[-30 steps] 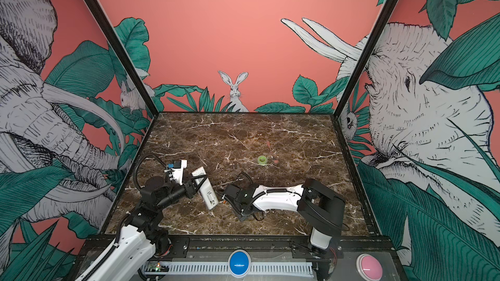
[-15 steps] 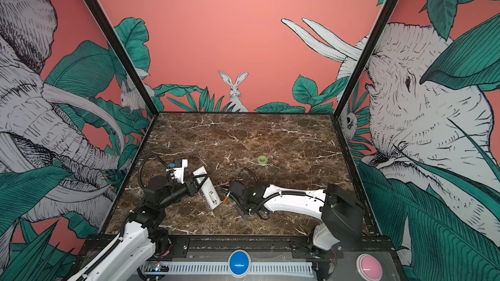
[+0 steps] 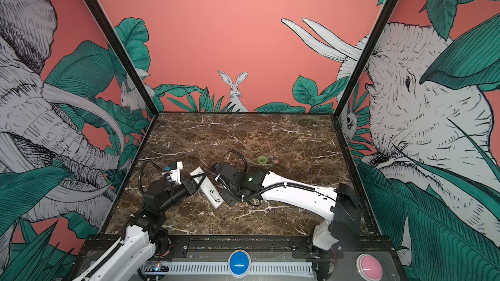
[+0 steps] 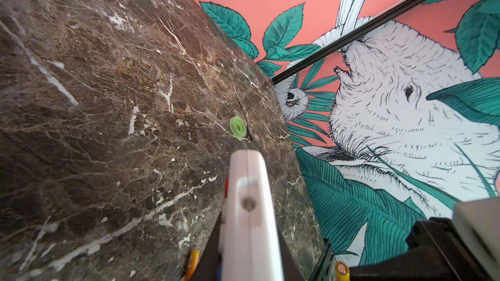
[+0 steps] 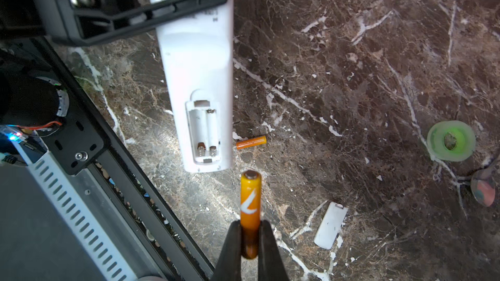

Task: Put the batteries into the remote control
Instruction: 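Carry the battery with the right gripper over the remote's open compartment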

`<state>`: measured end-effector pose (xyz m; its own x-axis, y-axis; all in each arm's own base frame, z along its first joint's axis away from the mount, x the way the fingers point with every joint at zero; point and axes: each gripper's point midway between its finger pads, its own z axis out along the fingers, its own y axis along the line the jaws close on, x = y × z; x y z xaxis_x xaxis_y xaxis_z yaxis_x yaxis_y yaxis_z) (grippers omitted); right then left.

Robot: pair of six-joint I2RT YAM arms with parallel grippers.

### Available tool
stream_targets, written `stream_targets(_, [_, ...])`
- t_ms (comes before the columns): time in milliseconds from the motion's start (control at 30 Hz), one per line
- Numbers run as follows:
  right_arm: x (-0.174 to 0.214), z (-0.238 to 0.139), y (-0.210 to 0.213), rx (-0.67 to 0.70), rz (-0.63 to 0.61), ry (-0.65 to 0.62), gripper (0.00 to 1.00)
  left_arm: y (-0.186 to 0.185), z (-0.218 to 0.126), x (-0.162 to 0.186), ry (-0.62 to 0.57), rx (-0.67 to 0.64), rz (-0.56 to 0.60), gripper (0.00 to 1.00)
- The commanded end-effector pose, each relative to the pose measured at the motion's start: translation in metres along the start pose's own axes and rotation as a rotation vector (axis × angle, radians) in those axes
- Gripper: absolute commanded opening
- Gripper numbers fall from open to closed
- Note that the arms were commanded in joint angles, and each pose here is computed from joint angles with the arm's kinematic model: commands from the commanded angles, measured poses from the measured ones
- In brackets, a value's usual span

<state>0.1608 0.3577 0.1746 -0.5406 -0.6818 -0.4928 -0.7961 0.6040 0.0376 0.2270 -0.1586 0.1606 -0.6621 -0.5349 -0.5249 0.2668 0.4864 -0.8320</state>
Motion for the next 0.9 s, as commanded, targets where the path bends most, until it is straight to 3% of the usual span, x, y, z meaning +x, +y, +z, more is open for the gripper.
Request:
stream_targets(0, [0.009, 0.005, 0.008, -0.024, -0.036, 0.089, 0.0, -0.001, -0.004, -0.008, -0.054, 0.004, -0.052, 0.0])
stream_targets(433, [-0.007, 0.018, 0.035, -0.117, -0.018, 0.115, 0.0, 0.003, -0.005, -0.006, -0.062, 0.008, -0.117, 0.0])
stream_targets(867, [0.003, 0.036, 0.034, -0.113, 0.026, 0.124, 0.0, 0.002, -0.004, -0.005, -0.058, 0.02, -0.134, 0.0])
